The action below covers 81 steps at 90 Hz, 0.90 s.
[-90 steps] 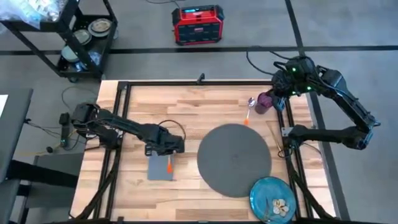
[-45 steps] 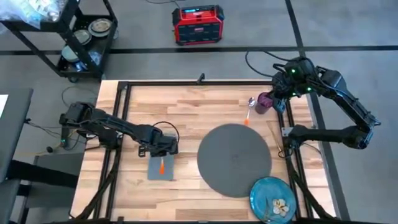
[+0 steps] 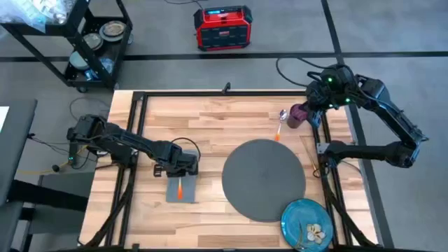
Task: Set table place
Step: Put the orange fork on the the gray table napkin, then move the gray placemat to the center of the table
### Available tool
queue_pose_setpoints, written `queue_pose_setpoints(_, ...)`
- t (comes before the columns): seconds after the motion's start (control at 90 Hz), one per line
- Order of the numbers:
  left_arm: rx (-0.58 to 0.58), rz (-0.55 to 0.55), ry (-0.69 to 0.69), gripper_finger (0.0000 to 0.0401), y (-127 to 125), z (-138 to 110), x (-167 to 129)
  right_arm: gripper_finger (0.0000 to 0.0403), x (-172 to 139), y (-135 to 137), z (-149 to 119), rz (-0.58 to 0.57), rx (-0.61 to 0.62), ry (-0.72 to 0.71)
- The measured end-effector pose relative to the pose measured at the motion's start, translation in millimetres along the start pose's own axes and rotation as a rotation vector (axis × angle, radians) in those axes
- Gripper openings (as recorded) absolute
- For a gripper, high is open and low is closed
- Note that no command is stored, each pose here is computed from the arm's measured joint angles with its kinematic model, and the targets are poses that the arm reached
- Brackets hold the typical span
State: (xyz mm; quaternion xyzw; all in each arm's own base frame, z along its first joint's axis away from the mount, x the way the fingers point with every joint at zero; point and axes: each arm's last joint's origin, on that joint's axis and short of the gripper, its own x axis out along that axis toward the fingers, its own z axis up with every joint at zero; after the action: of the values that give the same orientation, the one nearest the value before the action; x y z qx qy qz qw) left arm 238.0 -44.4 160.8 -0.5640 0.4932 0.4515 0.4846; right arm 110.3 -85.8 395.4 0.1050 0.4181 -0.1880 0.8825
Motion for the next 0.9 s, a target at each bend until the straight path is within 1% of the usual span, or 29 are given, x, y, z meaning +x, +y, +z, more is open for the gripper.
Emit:
queue_pose_setpoints(0.244, 0.029, 0.005, 0.027, 0.0039, -0.5, -1.0, -1.0, 0.0, 0.0, 0.1, -0.7, 0.001, -0.002, 0.007)
queue_pose_setpoints(0.3, 0.039, -0.011, 0.031, 0.0039, -1.7, -1.6, -3.9, 0.0, 0.0, 0.2, -1.0, 0.001, -0.002, 0.011)
queue_pose_setpoints(0.389, 0.04, -0.036, 0.031, 0.0039, -2.7, -2.5, -12.0, 0.0, 0.0, 0.1, -1.2, -0.001, -0.002, 0.013)
queue_pose_setpoints(0.533, 0.042, -0.088, -0.014, 0.0039, -3.6, -3.3, -33.9, 0.0, 0.1, 0.1, -1.4, -0.002, -0.019, 0.016)
queue_pose_setpoints(0.622, 0.043, -0.146, -0.055, 0.0039, -5.0, -3.7, -50.0, 0.0, 0.5, 0.0, -1.1, -0.001, -0.019, 0.016)
queue_pose_setpoints(0.778, 0.027, -0.284, -0.186, 0.0039, -10.0, -1.6, -76.3, 0.0, 0.5, -0.1, -0.8, -0.002, -0.019, 0.014)
queue_pose_setpoints(0.9, 0.05, -0.444, -0.277, 0.0039, -24.6, 4.1, -92.0, 0.0, 0.5, -0.2, -0.8, -0.003, -0.016, 0.013)
